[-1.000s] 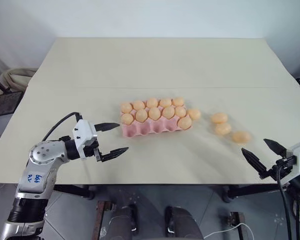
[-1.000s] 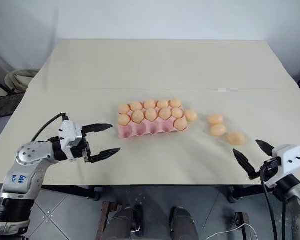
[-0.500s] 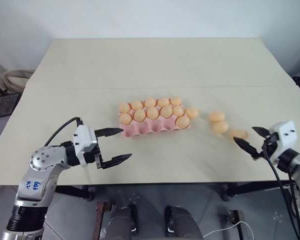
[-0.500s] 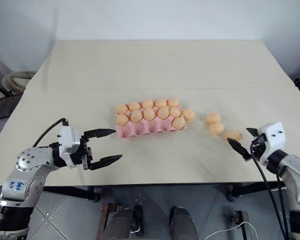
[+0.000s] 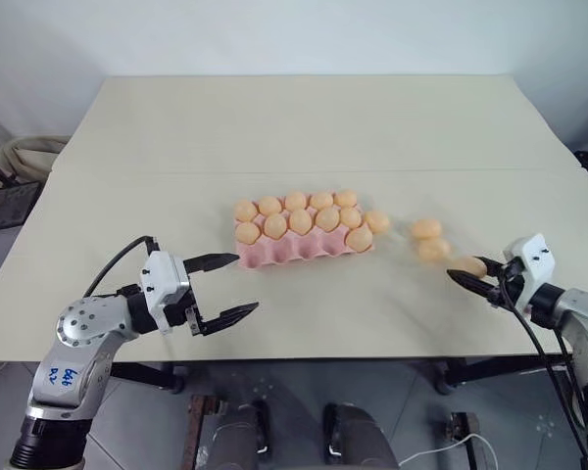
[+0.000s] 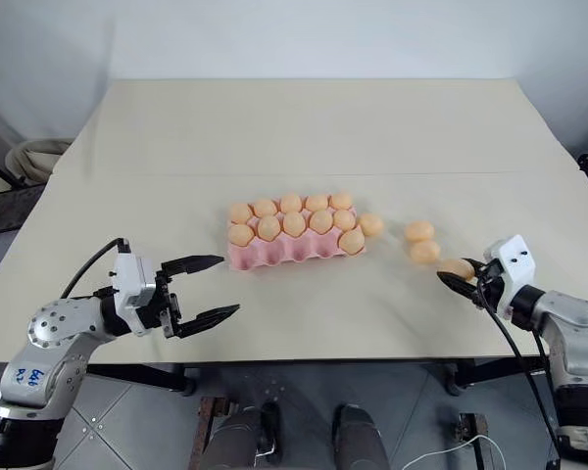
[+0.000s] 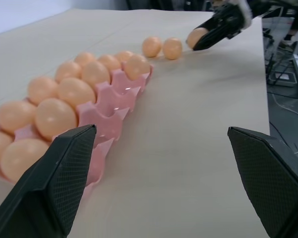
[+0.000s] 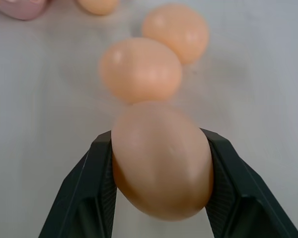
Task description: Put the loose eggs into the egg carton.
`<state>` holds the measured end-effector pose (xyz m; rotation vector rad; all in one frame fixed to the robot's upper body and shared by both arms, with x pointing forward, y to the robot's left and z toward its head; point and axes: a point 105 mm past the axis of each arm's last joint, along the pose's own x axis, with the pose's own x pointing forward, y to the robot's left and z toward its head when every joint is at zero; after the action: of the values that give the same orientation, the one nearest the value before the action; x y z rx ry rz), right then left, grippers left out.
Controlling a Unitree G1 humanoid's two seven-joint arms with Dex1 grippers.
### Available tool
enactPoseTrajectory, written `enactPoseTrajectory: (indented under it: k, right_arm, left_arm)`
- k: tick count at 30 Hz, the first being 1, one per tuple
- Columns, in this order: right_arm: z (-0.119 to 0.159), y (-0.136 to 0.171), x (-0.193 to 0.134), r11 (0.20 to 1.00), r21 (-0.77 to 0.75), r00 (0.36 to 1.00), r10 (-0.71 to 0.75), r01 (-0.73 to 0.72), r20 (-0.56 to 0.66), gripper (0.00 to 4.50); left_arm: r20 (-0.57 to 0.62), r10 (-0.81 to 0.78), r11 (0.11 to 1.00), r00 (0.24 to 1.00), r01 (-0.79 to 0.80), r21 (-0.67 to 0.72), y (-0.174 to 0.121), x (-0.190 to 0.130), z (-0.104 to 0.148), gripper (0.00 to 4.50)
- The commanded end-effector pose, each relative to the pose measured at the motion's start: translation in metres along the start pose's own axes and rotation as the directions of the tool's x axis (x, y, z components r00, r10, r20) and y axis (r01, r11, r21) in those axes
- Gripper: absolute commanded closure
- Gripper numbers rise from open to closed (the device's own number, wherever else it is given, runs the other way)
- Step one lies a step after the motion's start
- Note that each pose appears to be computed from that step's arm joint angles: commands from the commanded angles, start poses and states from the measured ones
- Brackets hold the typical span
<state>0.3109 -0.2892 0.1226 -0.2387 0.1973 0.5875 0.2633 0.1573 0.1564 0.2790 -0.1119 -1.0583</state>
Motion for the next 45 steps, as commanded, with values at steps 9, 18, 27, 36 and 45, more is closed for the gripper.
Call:
enactPoseTrajectory:
  k: [9, 18, 27, 36, 45]
  right_arm:
    - [0.116, 0.104, 0.07, 0.936, -0.094, 0.909, 0.353, -0.34, 0.221, 2.63]
    - [0.119, 0.136, 0.142, 0.91, -0.143, 0.898, 0.409, -0.389, 0.16, 2.63]
    - [0.114, 0.128, 0.143, 0.92, -0.134, 0.914, 0.384, -0.368, 0.131, 0.6]
    - [0.109, 0.101, 0.063, 0.948, -0.135, 0.912, 0.316, -0.289, 0.262, 0.02]
    - [0.052, 0.035, -0.017, 0.991, -0.05, 0.963, -0.107, 0.123, 0.247, 0.02]
  left_arm:
    - [-0.008, 0.171, 0.984, 0.985, -0.171, -0.04, 0.012, -0.025, -0.004, 0.0]
    - [0.006, 0.181, 0.983, 0.984, -0.18, -0.031, 0.01, -0.021, 0.003, 0.0]
    - [0.012, 0.181, 0.983, 0.983, -0.181, -0.026, 0.005, -0.019, 0.009, 0.0]
    - [0.043, 0.083, 0.996, 0.996, -0.081, -0.045, 0.008, 0.003, 0.013, 0.0]
    - [0.043, -0.005, 0.998, 0.999, 0.008, -0.063, 0.018, 0.021, 0.007, 0.0]
